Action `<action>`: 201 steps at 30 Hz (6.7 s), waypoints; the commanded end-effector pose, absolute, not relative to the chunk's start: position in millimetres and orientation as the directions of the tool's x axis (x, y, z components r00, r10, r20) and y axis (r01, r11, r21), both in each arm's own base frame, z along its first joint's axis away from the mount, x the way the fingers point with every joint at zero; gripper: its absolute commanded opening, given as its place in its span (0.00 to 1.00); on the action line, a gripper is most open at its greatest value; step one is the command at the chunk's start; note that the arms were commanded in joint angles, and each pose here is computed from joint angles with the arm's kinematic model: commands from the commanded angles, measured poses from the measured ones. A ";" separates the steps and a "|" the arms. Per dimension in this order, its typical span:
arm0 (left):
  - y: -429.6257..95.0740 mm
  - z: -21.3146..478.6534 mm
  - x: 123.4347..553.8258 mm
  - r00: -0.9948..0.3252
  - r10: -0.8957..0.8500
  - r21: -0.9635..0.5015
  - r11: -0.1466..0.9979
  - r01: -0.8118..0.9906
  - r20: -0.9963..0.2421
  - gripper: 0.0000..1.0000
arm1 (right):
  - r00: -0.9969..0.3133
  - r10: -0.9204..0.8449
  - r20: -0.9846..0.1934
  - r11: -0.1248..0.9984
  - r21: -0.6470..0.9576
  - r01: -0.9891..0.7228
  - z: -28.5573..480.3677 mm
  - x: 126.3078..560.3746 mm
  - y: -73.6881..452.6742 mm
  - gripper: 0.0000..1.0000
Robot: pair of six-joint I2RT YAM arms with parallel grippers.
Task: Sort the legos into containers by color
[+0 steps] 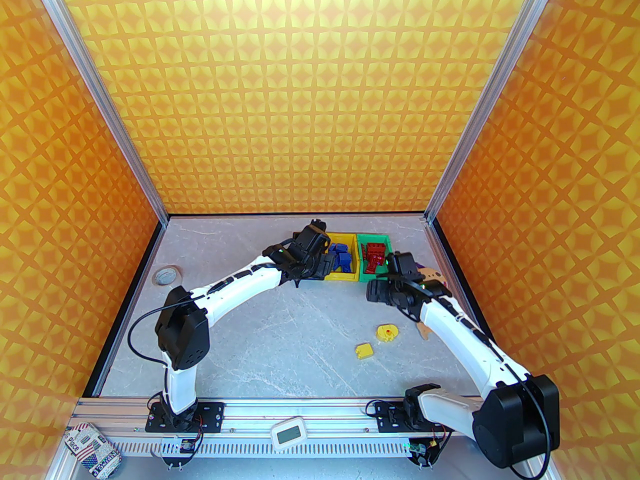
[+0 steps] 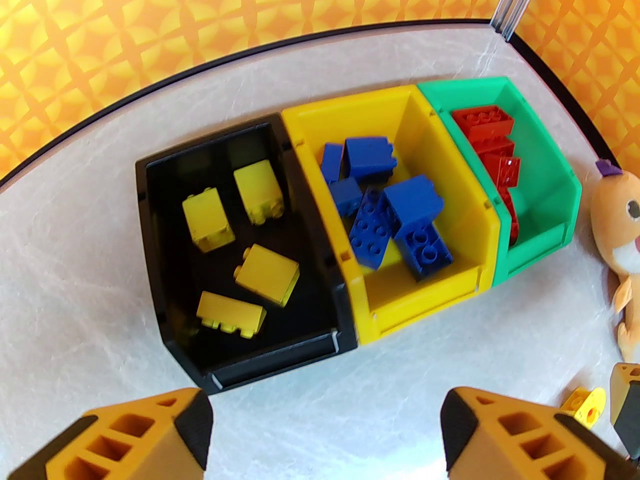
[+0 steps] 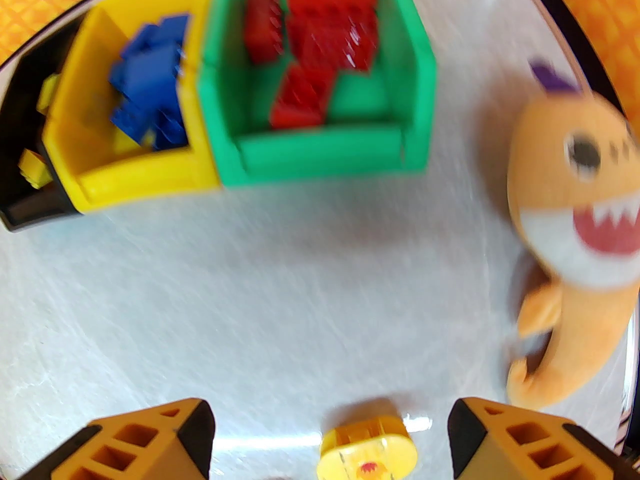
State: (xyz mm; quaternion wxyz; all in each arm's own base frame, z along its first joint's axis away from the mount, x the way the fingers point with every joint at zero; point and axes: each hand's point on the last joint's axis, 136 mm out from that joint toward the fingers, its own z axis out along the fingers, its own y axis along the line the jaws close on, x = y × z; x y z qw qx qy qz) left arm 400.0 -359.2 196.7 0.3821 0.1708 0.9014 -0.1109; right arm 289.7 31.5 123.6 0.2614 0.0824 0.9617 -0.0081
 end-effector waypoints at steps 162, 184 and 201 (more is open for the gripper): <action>-516.6 44.2 170.7 -0.261 0.544 -0.094 0.314 0.945 -0.798 0.76 | -0.681 0.248 -0.689 0.957 0.282 0.063 274.8 391.7 76.5 0.86; -518.2 17.4 167.4 -0.294 0.631 -0.099 0.325 0.941 -0.718 0.30 | -0.682 0.246 -0.688 0.957 0.283 0.060 267.3 382.1 72.7 0.87; -478.7 128.0 226.6 -0.356 0.557 -0.092 0.445 0.891 -0.750 0.18 | -0.669 0.257 -0.697 0.954 0.292 0.063 255.8 371.0 64.8 0.87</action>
